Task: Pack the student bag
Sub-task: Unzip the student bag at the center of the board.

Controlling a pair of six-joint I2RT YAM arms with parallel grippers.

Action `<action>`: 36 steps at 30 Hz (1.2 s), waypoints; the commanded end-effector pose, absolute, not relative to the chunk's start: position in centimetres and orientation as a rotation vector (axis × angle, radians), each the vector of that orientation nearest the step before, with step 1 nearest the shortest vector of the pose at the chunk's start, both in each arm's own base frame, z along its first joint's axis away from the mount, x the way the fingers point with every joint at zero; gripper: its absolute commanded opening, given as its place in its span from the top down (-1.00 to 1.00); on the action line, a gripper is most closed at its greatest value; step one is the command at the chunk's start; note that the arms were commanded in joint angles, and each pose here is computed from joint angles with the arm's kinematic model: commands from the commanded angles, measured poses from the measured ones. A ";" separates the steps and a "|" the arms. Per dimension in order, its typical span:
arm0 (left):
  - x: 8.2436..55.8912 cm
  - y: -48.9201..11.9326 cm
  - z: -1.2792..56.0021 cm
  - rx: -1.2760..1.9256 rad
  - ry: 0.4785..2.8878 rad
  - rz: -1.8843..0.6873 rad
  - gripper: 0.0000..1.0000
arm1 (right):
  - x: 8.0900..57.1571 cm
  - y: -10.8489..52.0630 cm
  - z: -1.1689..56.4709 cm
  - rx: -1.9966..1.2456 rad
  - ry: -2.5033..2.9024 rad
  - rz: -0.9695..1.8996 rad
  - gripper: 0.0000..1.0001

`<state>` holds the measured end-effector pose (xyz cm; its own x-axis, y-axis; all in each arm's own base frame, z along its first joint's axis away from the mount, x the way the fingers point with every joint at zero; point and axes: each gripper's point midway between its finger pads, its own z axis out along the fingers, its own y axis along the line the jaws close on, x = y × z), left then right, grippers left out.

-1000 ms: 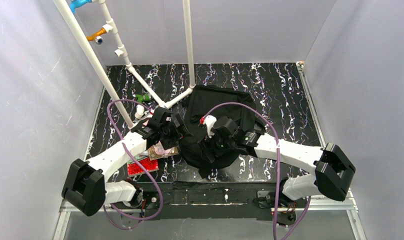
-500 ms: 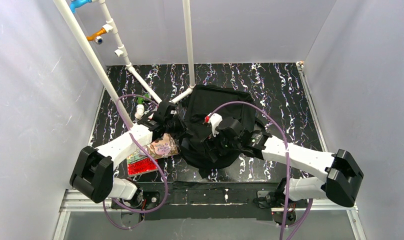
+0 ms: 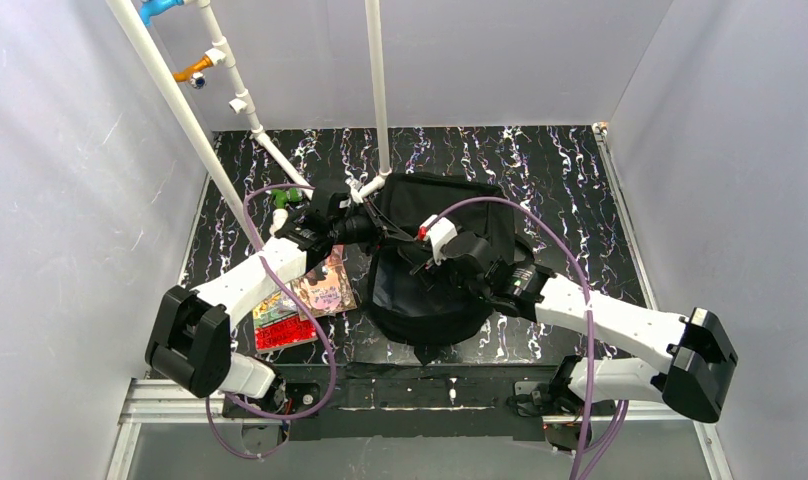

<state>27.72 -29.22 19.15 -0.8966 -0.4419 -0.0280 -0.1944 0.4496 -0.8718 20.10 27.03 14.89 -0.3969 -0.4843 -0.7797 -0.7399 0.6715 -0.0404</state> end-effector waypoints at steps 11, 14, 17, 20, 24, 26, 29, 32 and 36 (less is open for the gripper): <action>26.4 -28.1 19.1 -0.414 2.566 -1.302 0.34 | 25.4 25.4 19.3 -0.807 1.876 0.103 0.97; 25.1 -25.5 16.5 -0.389 2.610 -1.108 -0.31 | 25.6 23.9 19.5 -0.685 1.901 0.075 0.97; 23.1 -23.0 13.6 -0.417 2.649 -0.964 -0.56 | 25.4 22.5 19.5 -0.573 1.936 0.070 0.97; 21.0 -21.2 10.6 -0.474 2.688 -0.861 -0.79 | 24.9 22.0 19.9 -0.525 1.945 0.107 0.97; 19.5 -19.5 7.7 -0.566 2.720 -0.746 -0.83 | 24.6 21.2 20.9 -0.487 1.936 0.110 0.97; 19.7 -19.7 7.4 -0.576 2.715 -0.752 -0.81 | 24.7 20.9 21.6 -0.477 1.922 0.103 0.97; 21.1 -21.6 7.6 -0.537 2.701 -0.850 -0.80 | 24.9 21.0 22.9 -0.488 1.909 0.090 0.97; 22.5 -24.7 7.4 -0.462 2.768 -0.966 -0.56 | 25.1 20.9 24.5 -0.479 1.889 0.093 0.97; 25.6 -29.3 7.9 -0.361 2.802 -1.022 -0.27 | 25.1 20.5 26.4 -0.454 1.857 0.097 0.97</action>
